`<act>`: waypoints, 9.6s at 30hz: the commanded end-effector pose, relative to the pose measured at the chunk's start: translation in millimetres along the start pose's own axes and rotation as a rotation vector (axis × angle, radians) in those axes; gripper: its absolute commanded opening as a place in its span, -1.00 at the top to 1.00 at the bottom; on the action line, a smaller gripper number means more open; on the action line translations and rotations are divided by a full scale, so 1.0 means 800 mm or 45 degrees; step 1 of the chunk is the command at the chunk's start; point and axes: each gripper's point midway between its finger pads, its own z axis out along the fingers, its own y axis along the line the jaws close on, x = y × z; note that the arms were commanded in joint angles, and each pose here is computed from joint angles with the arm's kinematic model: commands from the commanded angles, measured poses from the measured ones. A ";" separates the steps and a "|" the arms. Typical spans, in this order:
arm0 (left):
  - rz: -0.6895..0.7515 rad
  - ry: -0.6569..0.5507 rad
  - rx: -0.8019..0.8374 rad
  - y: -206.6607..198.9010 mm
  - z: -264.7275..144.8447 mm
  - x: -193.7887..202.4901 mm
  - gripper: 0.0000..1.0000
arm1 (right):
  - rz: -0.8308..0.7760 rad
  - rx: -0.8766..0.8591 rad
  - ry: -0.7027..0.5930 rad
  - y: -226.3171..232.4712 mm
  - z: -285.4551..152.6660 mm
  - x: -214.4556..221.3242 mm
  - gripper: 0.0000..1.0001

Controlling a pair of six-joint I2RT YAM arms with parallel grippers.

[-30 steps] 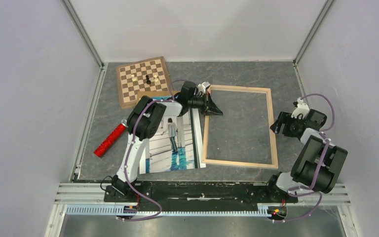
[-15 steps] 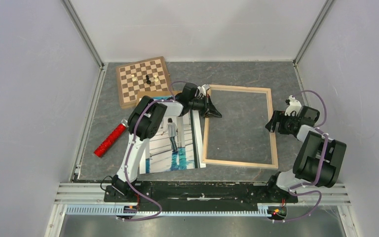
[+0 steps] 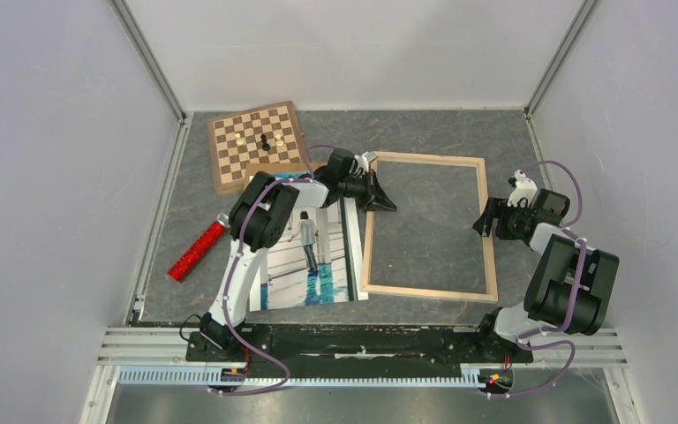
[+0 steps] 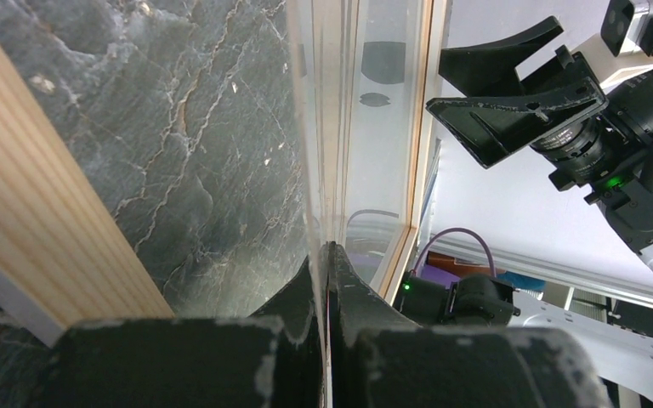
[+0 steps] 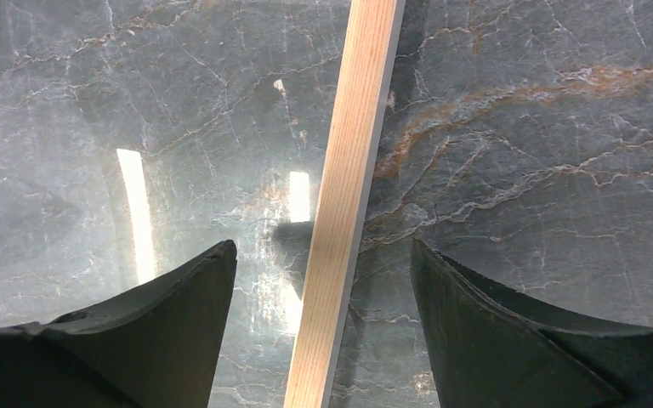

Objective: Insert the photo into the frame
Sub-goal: Move the photo frame to the center of the board.

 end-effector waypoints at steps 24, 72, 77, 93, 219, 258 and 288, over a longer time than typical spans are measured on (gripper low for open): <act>0.340 -0.062 0.101 -0.061 -0.014 -0.016 0.95 | -0.021 0.004 0.001 0.001 -0.002 -0.003 -0.54; 0.347 -0.038 -0.119 -0.036 -0.010 -0.016 0.95 | -0.099 0.005 -0.004 0.005 -0.016 -0.013 -0.55; 0.368 -0.037 -0.118 -0.044 -0.014 -0.019 0.95 | -0.118 0.021 -0.034 0.000 -0.025 -0.036 -0.58; 0.385 -0.048 -0.073 -0.069 -0.018 -0.027 0.95 | -0.117 0.031 -0.139 -0.013 -0.061 -0.084 -0.61; 0.191 -0.058 -0.039 -0.007 0.011 0.011 0.95 | -0.878 -0.291 0.127 0.183 0.087 -0.063 -0.55; 0.193 -0.035 -0.054 -0.009 0.009 0.012 0.24 | -0.851 -0.244 0.228 0.167 0.103 -0.034 -0.53; 0.321 -0.049 -0.306 -0.024 -0.035 -0.008 -0.46 | -0.853 -0.213 0.250 0.160 0.100 -0.029 -0.51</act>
